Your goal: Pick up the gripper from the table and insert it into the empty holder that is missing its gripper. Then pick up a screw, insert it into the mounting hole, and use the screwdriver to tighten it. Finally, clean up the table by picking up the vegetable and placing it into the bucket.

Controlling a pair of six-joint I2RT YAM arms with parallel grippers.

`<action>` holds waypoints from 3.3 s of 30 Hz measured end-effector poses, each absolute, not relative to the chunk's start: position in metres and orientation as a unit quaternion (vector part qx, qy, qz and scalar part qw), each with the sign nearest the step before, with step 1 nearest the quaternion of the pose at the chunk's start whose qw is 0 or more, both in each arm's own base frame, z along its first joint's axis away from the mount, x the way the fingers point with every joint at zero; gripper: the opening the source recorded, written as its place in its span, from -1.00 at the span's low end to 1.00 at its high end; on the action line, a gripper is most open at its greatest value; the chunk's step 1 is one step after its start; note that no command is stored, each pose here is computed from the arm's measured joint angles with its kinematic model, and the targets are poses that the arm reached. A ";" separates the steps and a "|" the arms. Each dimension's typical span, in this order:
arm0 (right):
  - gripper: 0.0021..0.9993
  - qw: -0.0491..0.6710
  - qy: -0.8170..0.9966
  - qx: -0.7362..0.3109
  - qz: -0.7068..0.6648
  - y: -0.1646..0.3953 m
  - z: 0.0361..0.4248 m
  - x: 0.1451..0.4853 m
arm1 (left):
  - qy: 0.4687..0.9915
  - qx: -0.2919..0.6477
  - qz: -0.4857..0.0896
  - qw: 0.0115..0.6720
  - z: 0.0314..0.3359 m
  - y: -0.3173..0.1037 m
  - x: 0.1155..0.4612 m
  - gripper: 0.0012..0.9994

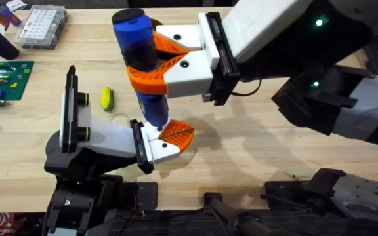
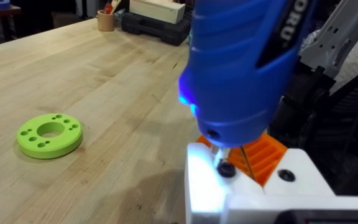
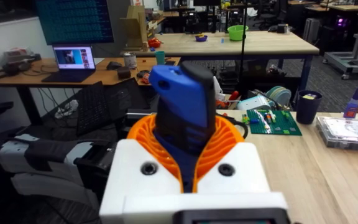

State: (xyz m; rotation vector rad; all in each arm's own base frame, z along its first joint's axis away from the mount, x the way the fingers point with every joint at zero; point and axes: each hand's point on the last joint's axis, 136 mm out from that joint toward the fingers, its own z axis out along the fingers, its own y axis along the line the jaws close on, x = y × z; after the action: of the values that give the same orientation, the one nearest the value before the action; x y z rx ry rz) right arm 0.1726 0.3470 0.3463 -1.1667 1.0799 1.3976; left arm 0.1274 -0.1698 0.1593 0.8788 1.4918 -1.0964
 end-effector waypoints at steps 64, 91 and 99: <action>-0.87 0.477 0.415 -0.485 0.604 0.346 0.436 0.170 | 0.623 0.365 -0.460 0.517 0.159 -0.170 0.127 -0.98; -0.87 0.429 0.418 -0.525 0.604 0.347 0.417 0.157 | 0.623 0.365 -0.459 0.517 0.159 -0.170 0.127 -0.98; -0.87 0.432 0.398 -0.541 0.602 0.352 0.416 0.145 | 0.623 0.365 -0.459 0.517 0.159 -0.170 0.127 -0.98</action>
State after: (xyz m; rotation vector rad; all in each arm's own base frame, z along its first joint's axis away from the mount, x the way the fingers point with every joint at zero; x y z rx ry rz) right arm 0.1449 0.3524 0.4163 -1.3495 0.9920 1.5007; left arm 0.1270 -0.1699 0.1589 0.8766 1.4967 -1.1031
